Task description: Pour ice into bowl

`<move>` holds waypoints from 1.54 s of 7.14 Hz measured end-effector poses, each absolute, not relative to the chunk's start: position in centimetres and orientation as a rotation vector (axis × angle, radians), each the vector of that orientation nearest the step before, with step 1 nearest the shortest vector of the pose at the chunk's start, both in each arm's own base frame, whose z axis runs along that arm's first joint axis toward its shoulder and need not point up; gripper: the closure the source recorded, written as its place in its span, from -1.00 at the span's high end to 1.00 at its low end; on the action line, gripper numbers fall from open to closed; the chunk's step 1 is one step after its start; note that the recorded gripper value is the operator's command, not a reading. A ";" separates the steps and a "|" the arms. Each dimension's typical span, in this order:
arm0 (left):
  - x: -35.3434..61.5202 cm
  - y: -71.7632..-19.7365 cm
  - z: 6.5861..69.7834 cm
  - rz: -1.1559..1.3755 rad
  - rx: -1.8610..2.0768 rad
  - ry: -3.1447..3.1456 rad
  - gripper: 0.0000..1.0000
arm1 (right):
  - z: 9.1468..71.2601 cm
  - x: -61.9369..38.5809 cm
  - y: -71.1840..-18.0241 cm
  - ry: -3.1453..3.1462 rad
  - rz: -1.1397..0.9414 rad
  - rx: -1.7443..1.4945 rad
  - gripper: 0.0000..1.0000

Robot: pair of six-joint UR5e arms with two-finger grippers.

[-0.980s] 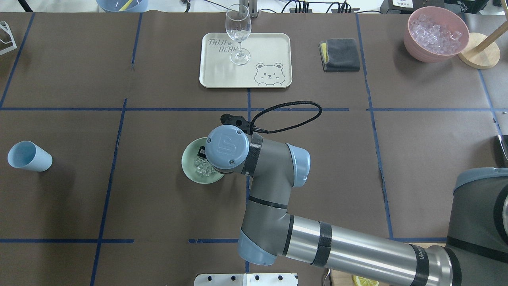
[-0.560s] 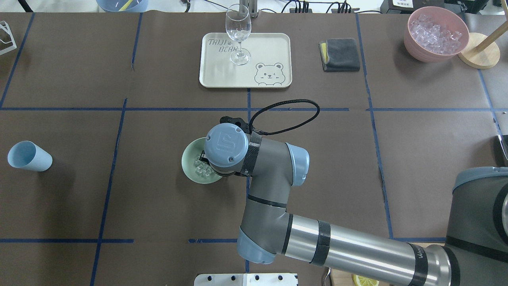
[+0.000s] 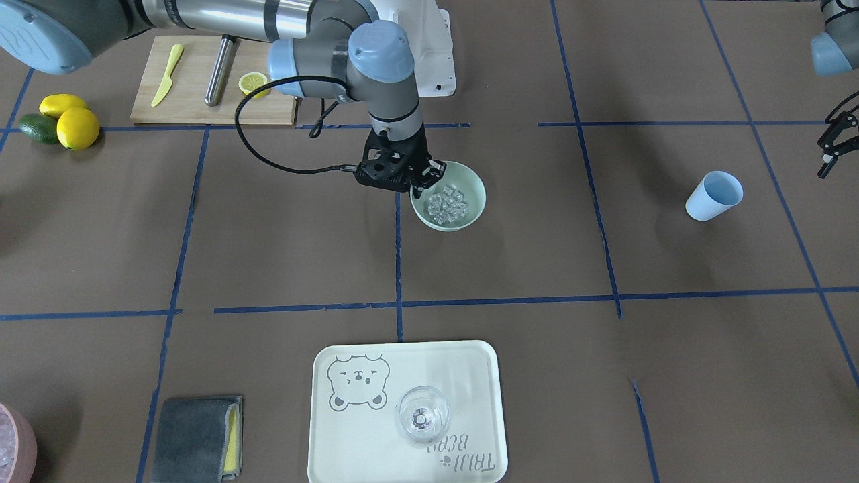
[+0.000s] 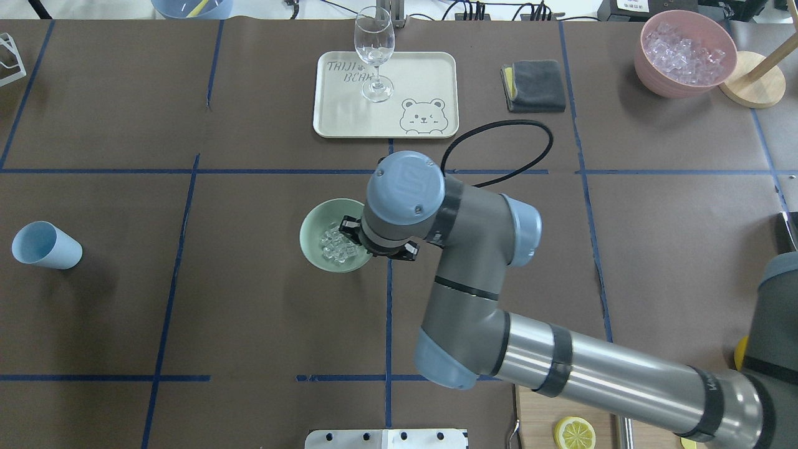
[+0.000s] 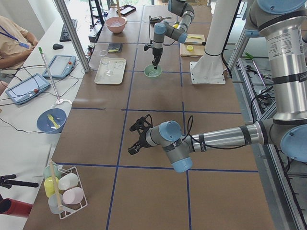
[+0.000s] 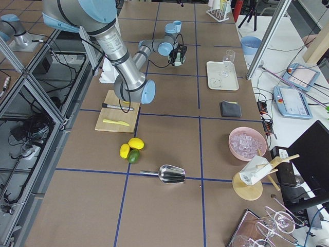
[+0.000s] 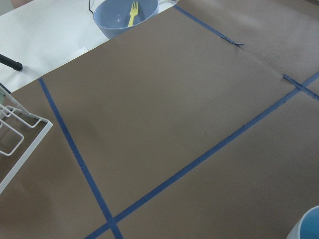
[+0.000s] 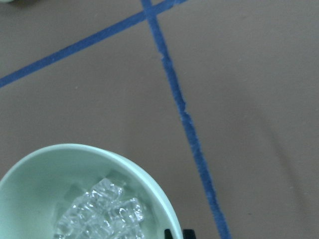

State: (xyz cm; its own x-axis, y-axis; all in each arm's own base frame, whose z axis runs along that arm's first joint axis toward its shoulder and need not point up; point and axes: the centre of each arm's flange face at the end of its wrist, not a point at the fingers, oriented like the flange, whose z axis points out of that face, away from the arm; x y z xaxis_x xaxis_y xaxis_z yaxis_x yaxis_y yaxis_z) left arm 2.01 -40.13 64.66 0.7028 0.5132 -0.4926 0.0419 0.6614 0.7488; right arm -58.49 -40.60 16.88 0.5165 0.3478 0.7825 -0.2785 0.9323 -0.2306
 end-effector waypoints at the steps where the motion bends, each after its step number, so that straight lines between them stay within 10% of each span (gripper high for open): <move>1: 2.0 -40.1 65.3 0.270 0.776 0.759 1.00 | 18.5 -53.4 -40.5 -0.987 0.371 -0.077 -1.00; 11: -0.9 -49.2 56.4 0.051 0.407 0.768 1.00 | 44.6 -24.2 -40.8 -0.938 0.112 0.093 -1.00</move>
